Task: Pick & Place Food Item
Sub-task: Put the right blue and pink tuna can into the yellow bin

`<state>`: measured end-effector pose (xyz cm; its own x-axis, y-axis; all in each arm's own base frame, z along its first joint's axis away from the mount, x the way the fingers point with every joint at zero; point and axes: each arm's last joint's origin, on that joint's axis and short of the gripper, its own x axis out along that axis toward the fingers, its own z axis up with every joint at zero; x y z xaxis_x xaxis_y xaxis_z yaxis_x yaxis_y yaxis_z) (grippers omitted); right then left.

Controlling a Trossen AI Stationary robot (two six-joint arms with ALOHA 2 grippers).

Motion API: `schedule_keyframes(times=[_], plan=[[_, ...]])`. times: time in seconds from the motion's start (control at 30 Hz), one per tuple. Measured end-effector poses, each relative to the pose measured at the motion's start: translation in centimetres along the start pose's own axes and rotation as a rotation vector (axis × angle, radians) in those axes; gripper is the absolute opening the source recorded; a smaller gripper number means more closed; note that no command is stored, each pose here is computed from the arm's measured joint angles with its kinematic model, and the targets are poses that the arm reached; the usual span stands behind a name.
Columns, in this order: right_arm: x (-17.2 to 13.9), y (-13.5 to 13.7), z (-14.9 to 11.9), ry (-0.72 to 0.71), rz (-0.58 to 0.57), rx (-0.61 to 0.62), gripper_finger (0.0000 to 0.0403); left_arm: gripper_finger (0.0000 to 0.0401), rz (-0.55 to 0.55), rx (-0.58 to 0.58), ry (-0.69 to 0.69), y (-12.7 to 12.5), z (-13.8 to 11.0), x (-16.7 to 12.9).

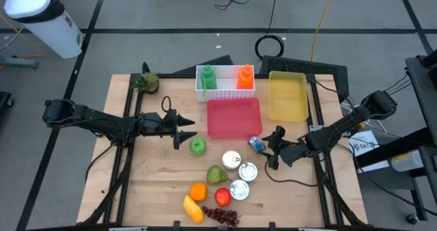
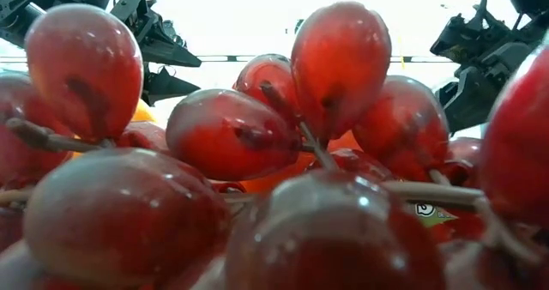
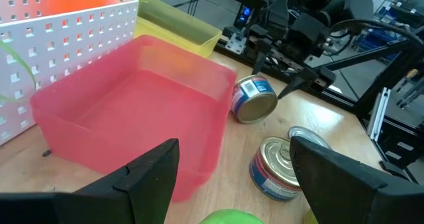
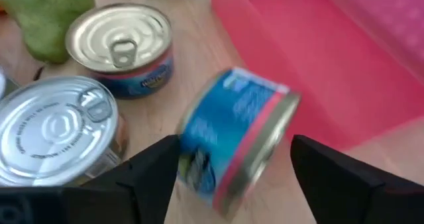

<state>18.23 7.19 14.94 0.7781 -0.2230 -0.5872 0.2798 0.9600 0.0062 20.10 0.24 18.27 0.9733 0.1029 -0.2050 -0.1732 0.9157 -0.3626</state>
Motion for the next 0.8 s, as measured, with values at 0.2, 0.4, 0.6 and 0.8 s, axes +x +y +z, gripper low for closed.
schedule_keyframes(times=[0.2,0.4,0.6,0.8], plan=[[0.1,-0.26,-0.36,0.009,-0.011,0.061,0.0247,0.0301,0.0,0.0,0.0,0.0,0.01,0.0],[0.1,-0.26,-0.37,0.01,-0.011,0.06,0.0224,0.0301,0.0,0.0,0.0,0.0,0.01,0.0],[-0.12,-0.34,-0.34,0.013,-0.007,0.033,0.0192,0.0301,0.0,0.0,0.0,0.0,0.0,0.0],[-0.8,-0.1,0.48,-0.041,0.06,0.077,0.0169,0.0301,0.0,0.0,0.0,0.0,0.0,0.0]])
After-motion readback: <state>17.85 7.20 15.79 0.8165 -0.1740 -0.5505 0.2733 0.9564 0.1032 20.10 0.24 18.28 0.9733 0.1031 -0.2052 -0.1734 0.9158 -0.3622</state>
